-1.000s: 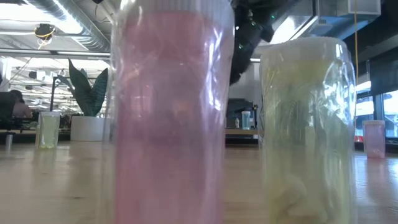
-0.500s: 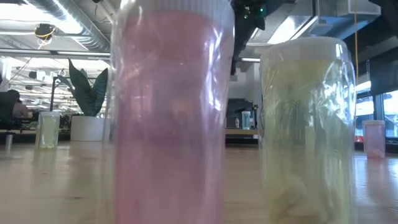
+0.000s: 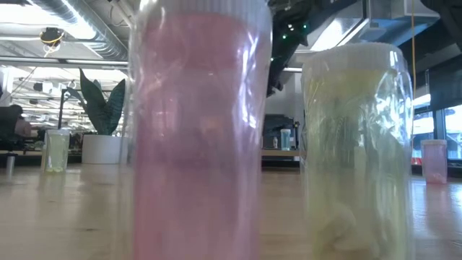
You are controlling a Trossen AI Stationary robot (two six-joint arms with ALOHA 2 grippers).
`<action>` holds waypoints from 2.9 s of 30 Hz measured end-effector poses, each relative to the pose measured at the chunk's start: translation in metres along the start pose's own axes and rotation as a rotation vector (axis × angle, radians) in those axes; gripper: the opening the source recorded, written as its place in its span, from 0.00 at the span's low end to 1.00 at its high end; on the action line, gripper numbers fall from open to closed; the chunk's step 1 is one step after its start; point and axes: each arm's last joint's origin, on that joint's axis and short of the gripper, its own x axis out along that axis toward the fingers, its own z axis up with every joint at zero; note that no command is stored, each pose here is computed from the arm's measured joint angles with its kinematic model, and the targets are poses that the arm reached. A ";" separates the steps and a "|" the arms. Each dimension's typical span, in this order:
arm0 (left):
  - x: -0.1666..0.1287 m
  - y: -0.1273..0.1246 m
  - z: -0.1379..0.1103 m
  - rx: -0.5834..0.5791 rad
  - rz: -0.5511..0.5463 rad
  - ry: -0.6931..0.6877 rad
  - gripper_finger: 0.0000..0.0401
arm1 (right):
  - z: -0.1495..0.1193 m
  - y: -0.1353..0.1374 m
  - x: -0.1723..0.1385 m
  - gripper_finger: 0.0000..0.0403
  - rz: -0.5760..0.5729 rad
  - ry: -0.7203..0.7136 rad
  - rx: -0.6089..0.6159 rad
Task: Pick and place medicine bottles onto shelf by color
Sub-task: Put the top left pink pill bottle on the shelf
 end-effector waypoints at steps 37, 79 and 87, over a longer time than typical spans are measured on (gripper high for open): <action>0.023 0.005 -0.003 -0.096 0.194 0.003 0.17 | -0.011 -0.034 0.028 0.30 -0.047 0.058 0.062; 0.023 0.005 -0.002 -0.089 0.193 0.003 0.17 | -0.018 -0.011 0.042 0.30 -0.154 -0.024 0.126; 0.023 0.005 -0.002 -0.089 0.193 0.003 0.17 | -0.023 -0.011 0.046 0.30 -0.183 -0.017 0.127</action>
